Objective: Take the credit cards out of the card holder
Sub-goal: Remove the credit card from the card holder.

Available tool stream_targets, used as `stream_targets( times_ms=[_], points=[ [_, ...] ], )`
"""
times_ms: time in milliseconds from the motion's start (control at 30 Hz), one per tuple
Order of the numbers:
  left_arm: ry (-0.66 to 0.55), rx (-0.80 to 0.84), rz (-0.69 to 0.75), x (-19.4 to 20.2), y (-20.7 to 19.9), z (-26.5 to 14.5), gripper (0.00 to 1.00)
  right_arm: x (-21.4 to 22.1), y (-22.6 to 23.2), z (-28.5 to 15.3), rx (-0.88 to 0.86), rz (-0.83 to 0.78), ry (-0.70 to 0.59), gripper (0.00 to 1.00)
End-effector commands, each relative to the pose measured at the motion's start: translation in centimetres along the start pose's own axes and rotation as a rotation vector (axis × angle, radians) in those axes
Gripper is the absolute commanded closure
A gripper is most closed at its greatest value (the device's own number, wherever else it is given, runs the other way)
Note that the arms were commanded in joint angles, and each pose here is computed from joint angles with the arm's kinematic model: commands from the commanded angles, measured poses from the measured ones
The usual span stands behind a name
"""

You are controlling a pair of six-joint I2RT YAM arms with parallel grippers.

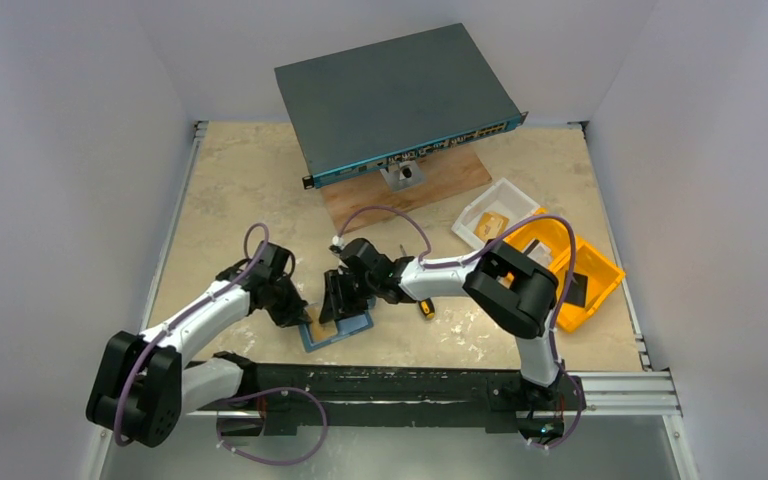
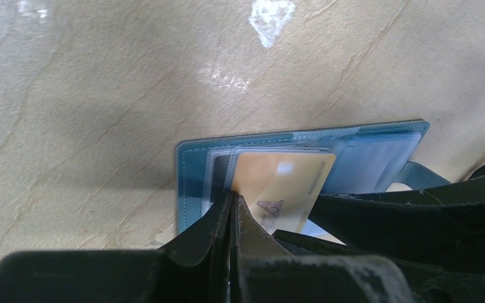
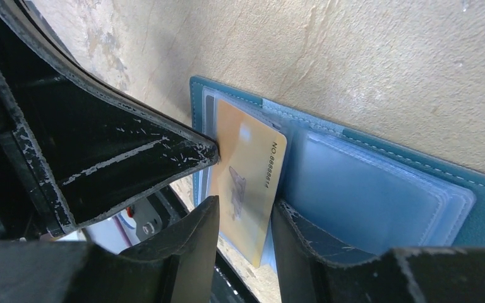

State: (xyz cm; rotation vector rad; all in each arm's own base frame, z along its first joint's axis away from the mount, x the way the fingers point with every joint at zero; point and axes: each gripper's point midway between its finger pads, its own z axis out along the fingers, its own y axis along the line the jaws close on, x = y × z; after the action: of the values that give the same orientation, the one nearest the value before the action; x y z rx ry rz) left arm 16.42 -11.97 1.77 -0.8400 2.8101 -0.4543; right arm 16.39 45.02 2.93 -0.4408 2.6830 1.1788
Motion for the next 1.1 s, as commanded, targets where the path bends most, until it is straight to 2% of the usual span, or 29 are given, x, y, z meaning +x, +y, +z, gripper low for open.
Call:
stream_targets(
  times_ms=[0,133,300,533,967,1067],
  points=[
    [0.033,0.038,-0.005,0.2,-1.1,0.8,1.00,0.7,-0.5,0.7,-0.032,0.022,0.023,0.64],
    [0.038,0.000,-0.017,0.3,-0.4,1.1,1.00,0.2,-1.1,0.0,-0.048,0.045,0.007,0.64],
    [0.018,-0.123,-0.028,-0.1,1.6,0.9,1.00,-0.4,-1.6,-1.1,-0.099,0.083,-0.012,0.64],
    [0.013,-0.142,-0.045,-0.2,1.6,0.7,1.00,-0.4,-1.3,-1.9,-0.193,0.139,-0.012,0.64],
    [0.019,-0.135,-0.039,-0.3,1.4,0.7,1.00,-0.5,-1.0,-2.0,-0.295,0.210,-0.012,0.82],
    [0.020,-0.133,-0.038,-0.3,1.3,0.7,1.00,-0.6,-1.0,-1.9,-0.299,0.210,-0.012,0.83]
  ],
)
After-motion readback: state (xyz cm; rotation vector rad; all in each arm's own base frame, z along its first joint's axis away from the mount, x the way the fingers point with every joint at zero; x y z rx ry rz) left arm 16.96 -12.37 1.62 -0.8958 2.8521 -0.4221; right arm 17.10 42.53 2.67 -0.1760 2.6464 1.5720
